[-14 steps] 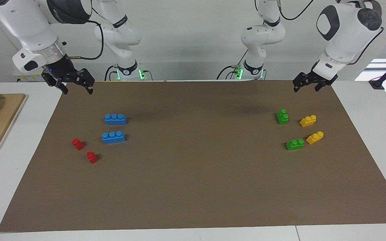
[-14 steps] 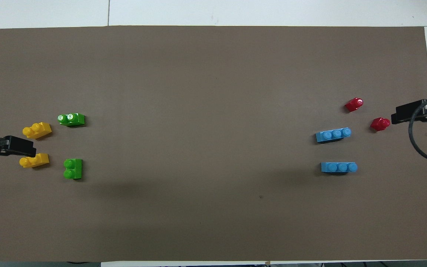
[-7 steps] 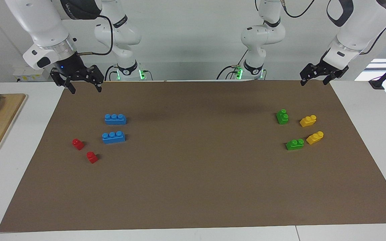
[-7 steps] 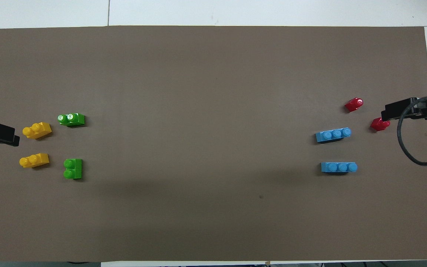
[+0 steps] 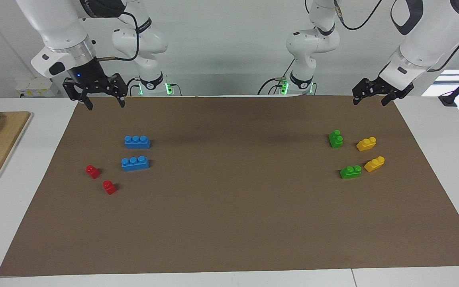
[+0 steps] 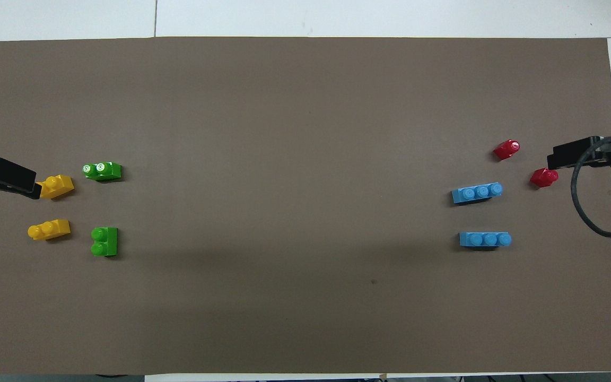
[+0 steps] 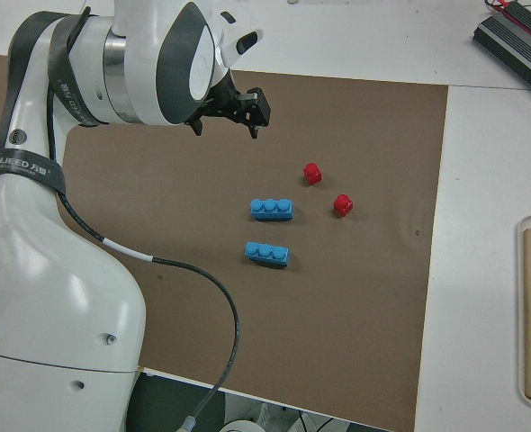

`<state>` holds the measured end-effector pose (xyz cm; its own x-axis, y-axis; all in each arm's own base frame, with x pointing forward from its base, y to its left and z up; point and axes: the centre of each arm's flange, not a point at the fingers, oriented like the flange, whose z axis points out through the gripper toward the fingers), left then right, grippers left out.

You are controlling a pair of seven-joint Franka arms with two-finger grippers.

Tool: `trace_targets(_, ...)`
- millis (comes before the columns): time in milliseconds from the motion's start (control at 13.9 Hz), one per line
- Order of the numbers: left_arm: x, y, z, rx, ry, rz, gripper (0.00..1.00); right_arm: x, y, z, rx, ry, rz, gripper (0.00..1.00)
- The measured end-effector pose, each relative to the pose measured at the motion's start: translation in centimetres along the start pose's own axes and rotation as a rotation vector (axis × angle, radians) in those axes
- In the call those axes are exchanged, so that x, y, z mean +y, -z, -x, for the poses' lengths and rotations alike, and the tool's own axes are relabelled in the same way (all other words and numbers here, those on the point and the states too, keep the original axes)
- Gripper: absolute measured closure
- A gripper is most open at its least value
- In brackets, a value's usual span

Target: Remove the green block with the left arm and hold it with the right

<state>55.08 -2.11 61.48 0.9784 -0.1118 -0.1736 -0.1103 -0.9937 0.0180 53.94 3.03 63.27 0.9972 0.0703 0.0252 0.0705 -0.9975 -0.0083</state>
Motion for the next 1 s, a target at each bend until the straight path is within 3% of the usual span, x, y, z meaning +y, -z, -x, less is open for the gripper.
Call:
trace_targets(574,0.6,-1.4,0.1,-0.019,-0.008,-0.018,0.00,2.5,0.2,0.1,0.003,-0.040,0.008,0.00)
trace_targets(1004,0.6,-1.9,-0.2,0.046,-0.007,-0.025,0.00,2.6,0.1,0.2,-0.005,-0.043,0.008,0.00)
